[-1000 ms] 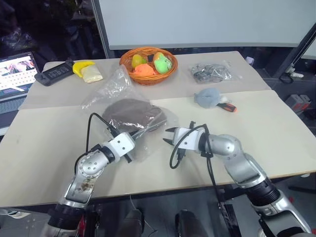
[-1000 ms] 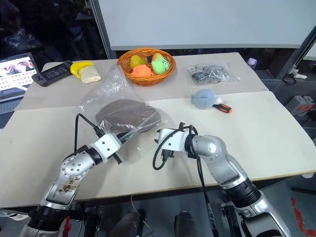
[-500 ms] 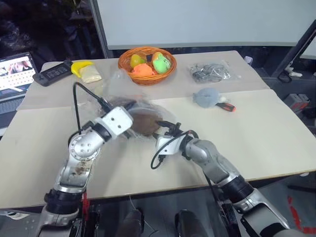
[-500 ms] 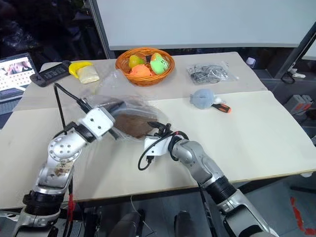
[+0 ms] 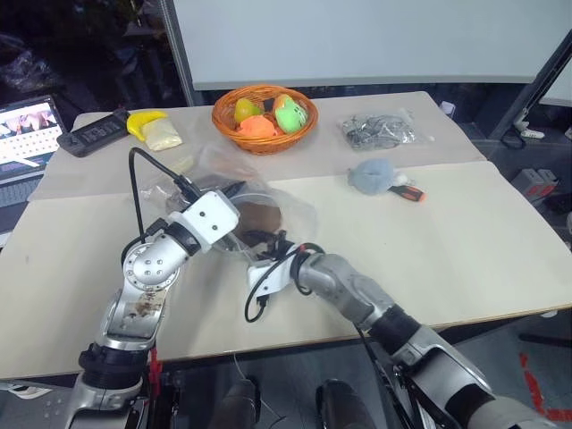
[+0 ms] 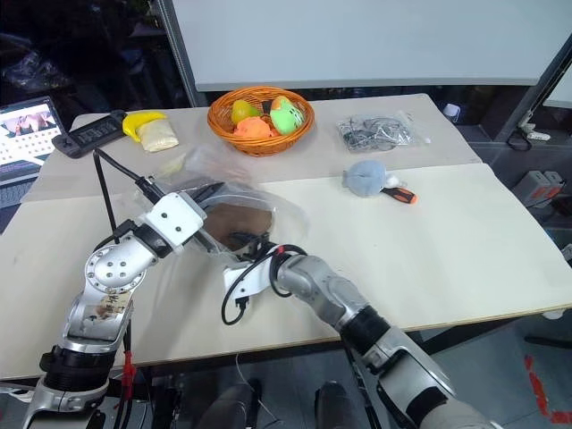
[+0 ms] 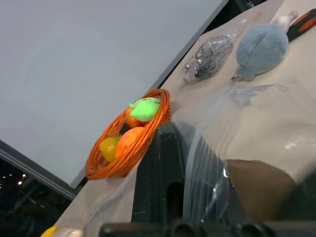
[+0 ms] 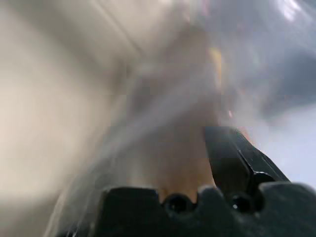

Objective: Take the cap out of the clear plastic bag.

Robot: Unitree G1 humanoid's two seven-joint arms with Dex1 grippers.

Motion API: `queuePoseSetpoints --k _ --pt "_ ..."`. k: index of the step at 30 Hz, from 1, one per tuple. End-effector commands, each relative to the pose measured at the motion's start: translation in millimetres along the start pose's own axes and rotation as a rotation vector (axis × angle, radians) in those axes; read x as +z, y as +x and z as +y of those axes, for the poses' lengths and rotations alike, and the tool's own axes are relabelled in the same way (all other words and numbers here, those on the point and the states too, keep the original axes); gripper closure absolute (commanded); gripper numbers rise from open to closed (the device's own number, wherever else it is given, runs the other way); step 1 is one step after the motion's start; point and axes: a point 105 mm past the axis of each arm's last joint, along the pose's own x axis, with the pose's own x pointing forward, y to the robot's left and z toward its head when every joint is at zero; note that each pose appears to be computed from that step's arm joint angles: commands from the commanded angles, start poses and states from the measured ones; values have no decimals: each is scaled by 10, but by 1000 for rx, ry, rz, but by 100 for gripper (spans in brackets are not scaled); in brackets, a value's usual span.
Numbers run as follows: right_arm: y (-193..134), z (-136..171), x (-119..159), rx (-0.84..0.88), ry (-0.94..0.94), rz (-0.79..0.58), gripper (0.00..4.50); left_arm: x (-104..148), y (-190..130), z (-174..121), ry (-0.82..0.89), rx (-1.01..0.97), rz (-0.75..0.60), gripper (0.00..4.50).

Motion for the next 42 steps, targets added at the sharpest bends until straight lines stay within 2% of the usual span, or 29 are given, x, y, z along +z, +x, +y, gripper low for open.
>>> queuePoseSetpoints --k 1,5,16,20,24,26,42 --pt "227 -268 -69 -106 -34 65 178 116 8 27 16 13 -52 450" --pt "373 -446 -281 -206 -4 201 178 92 -4 -15 16 1 -47 450" --pt "435 -385 -349 -237 49 244 178 48 -29 -26 20 -8 -33 450" --pt "442 -312 -323 -222 64 230 275 39 -38 -30 22 -11 -29 450" --pt "447 -344 -311 -234 55 225 416 32 -42 -22 22 -10 -26 450" --pt "447 -373 -308 -246 60 220 449 32 -39 -22 23 -11 -26 450" --pt "444 -356 -284 -230 65 189 449 48 -14 -36 22 -1 -31 450"
